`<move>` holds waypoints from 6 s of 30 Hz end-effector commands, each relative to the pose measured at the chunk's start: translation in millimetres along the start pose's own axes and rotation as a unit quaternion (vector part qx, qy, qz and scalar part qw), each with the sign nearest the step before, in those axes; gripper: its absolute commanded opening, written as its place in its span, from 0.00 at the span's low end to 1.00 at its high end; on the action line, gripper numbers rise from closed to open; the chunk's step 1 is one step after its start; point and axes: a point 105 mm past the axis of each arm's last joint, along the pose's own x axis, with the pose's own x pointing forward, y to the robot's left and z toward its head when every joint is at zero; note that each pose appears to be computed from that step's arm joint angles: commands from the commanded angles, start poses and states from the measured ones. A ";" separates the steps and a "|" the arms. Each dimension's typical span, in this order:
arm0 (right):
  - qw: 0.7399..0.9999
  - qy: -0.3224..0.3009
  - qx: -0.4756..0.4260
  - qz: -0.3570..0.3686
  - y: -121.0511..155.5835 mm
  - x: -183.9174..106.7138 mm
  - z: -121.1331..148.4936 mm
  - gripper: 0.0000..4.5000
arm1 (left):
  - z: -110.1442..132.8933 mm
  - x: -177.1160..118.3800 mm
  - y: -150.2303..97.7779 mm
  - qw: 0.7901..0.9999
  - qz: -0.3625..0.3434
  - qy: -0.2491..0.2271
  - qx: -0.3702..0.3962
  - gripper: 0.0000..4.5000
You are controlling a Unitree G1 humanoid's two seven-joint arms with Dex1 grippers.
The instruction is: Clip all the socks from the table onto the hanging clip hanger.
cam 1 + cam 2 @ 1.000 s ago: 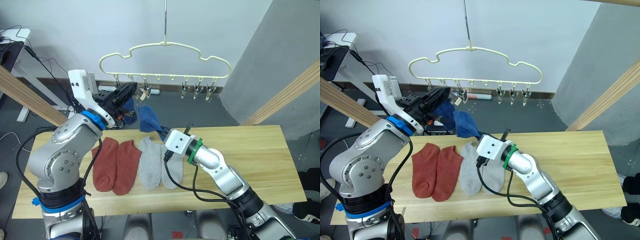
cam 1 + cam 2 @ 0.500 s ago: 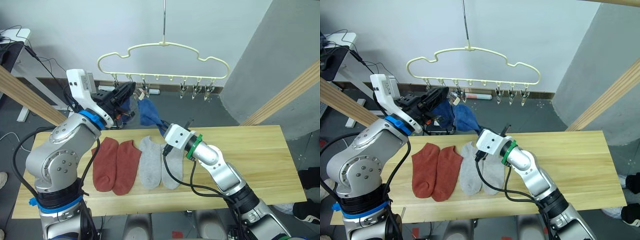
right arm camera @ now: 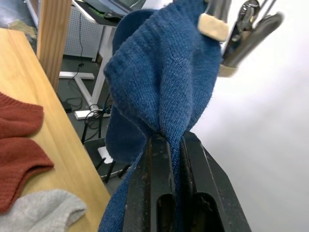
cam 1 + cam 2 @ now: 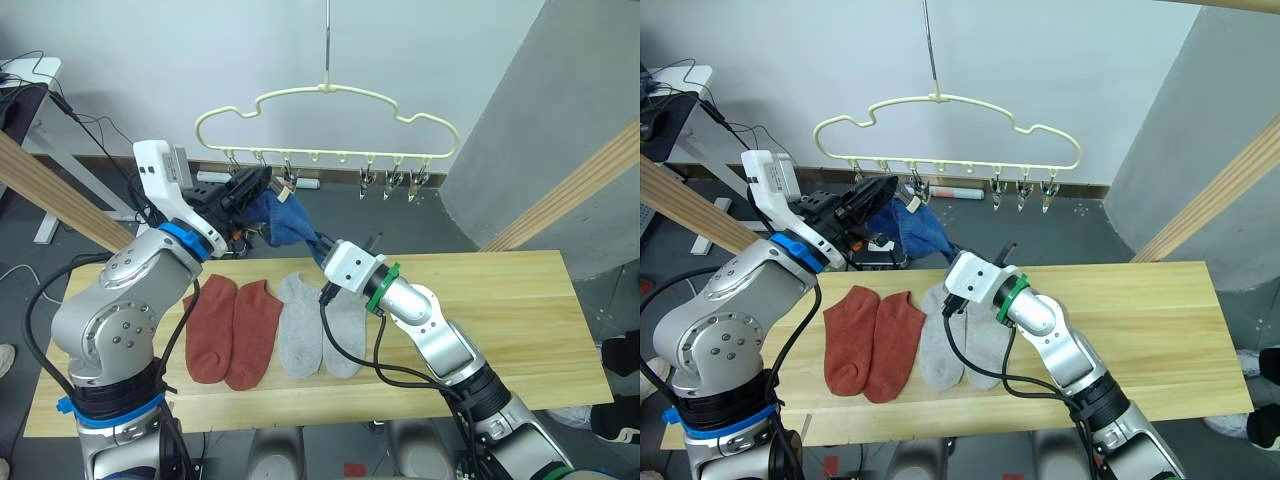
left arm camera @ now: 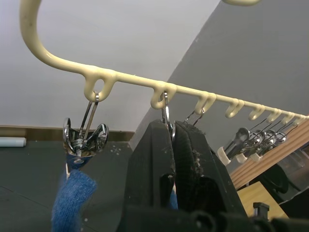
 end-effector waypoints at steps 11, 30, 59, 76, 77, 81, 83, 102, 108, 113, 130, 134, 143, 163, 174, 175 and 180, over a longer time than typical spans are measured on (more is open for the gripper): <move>0.999 -0.037 0.010 0.009 4.4 3.4 17.6 0.06 | 13.7 -15.1 -9.8 0.997 -0.015 -0.030 0.066 0.49; 0.994 0.015 0.048 0.095 10.7 -58.4 0.5 0.65 | -8.0 -32.9 -19.5 0.983 0.018 -0.040 0.180 0.49; 0.982 0.066 0.162 0.072 -50.6 -133.3 17.3 0.66 | -53.4 5.8 -32.6 0.968 0.119 -0.114 0.189 0.56; 0.982 0.068 0.161 0.066 -50.1 -134.4 16.0 0.66 | -48.1 27.7 -26.6 0.970 0.132 -0.112 0.168 0.67; 0.982 0.068 0.161 0.066 -50.1 -134.5 16.2 0.66 | -47.8 27.9 -26.9 0.970 0.132 -0.113 0.169 0.67; 0.983 0.067 0.160 0.066 -50.4 -134.2 16.6 0.66 | -46.4 29.1 -27.5 0.966 0.145 -0.117 0.177 0.55; 0.983 0.067 0.160 0.066 -50.4 -134.1 16.7 0.66 | -46.2 29.6 -28.2 0.966 0.144 -0.118 0.179 0.49; 0.982 0.056 0.164 0.070 -49.4 -131.9 20.4 0.66 | -36.6 35.6 -29.8 0.962 0.165 -0.136 0.168 0.49; 0.982 0.050 0.167 0.073 -47.5 -129.5 21.9 0.66 | -37.1 35.7 -30.2 0.961 0.171 -0.135 0.169 0.49; 0.982 0.042 0.167 0.074 -47.0 -128.2 24.8 0.66 | -38.5 36.4 -30.8 0.962 0.173 -0.133 0.167 0.49; 0.981 0.027 0.175 0.084 -45.1 -127.0 31.4 0.66 | -39.2 36.2 -33.3 0.960 0.175 -0.133 0.173 0.16; 0.980 0.032 0.176 0.083 -43.0 -126.1 28.5 0.66 | -39.3 33.9 -32.9 0.960 0.176 -0.132 0.174 0.16; 0.978 0.048 0.186 0.082 -19.4 -114.8 19.2 1.00 | -36.6 29.3 -30.9 0.961 0.167 -0.126 0.179 0.16; 0.979 0.057 0.184 0.071 -3.8 -101.7 15.2 1.00 | -31.8 25.5 -32.3 0.966 0.143 -0.128 0.171 0.15; 0.964 0.186 0.188 0.005 17.8 -79.1 -33.3 1.00 | -25.1 24.2 -30.3 0.976 0.099 -0.120 0.151 0.15; 0.961 0.196 0.197 -0.003 20.5 -75.9 -36.6 1.00 | -23.5 24.1 -29.8 0.977 0.094 -0.120 0.149 0.15; 0.953 0.242 0.180 -0.028 40.3 -58.7 -56.7 1.00 | -19.5 24.4 -31.0 0.980 0.059 -0.107 0.159 0.15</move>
